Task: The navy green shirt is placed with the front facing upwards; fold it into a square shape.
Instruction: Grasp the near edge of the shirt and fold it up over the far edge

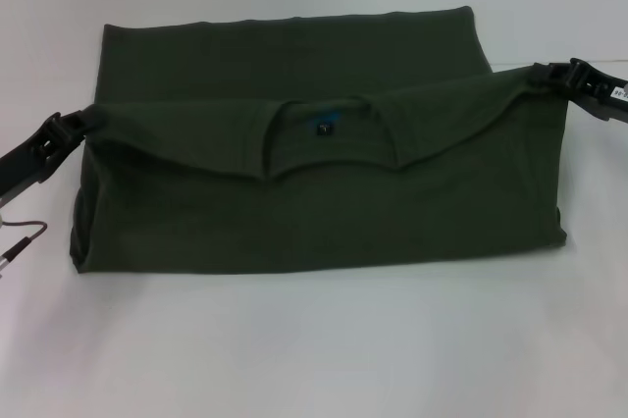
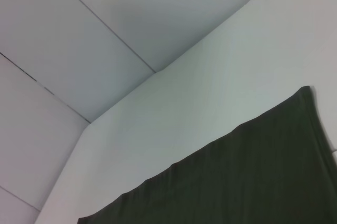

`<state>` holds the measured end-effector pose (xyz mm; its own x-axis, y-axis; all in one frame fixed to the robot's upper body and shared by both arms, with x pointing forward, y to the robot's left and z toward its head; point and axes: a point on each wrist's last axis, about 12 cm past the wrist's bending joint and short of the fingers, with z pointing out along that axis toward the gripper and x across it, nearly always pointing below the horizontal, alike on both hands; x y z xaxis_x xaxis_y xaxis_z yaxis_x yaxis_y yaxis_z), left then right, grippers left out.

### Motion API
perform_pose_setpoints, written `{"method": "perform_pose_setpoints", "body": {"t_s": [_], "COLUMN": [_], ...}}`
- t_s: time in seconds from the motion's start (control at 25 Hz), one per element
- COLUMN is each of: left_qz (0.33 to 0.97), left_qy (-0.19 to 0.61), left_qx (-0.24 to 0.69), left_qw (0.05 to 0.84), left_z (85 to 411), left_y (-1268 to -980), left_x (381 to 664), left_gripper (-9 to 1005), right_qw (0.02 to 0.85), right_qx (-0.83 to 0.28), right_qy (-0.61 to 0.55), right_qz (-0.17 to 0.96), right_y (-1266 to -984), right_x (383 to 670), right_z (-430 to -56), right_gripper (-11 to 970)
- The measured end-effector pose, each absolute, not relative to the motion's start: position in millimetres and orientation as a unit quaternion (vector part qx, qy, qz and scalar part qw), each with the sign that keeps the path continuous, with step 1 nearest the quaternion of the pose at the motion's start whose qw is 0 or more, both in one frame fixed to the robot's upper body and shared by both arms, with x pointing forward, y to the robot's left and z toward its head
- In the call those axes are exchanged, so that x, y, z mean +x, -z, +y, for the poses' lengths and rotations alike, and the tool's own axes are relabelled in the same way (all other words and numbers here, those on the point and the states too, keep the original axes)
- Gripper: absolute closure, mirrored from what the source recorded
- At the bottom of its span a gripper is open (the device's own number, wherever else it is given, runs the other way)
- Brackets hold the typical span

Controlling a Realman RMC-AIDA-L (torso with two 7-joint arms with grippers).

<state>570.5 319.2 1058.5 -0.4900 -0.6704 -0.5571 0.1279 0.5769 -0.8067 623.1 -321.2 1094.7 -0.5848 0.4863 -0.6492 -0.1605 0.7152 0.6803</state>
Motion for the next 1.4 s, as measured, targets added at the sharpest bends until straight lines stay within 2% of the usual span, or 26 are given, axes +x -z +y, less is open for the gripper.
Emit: {"method": "perform_pose_setpoints", "body": {"t_s": [0.84,0.92,1.04,1.28,1.4], "left_qz": [0.736,0.735,0.734,0.726,0.722], "left_qy": [0.373,0.367,0.357,0.352,0.360], "left_qx": [-0.177,-0.177,-0.180,-0.200,-0.197], "left_qw": [0.536,0.542,0.549,0.555,0.557], "left_z": [295.0,294.0,294.5,297.7,300.7], "left_y": [-1056.3,-1055.7,-1055.3,-1052.8,-1052.9], "left_x": [591.6,592.6,594.1,592.6,588.4], "left_gripper": [959,926,878,780,632], "right_qw": [0.467,0.470,0.472,0.474,0.473], "right_qx": [0.078,0.079,0.084,0.090,0.095], "right_qy": [-0.324,-0.321,-0.318,-0.312,-0.313], "right_qz": [0.819,0.819,0.818,0.818,0.818], "right_y": [-1086.6,-1086.0,-1085.7,-1085.2,-1085.0], "right_x": [631.4,631.8,632.9,633.4,632.1], "right_z": [-299.8,-298.8,-298.5,-301.1,-305.0], "right_gripper": [918,918,809,527,400]}}
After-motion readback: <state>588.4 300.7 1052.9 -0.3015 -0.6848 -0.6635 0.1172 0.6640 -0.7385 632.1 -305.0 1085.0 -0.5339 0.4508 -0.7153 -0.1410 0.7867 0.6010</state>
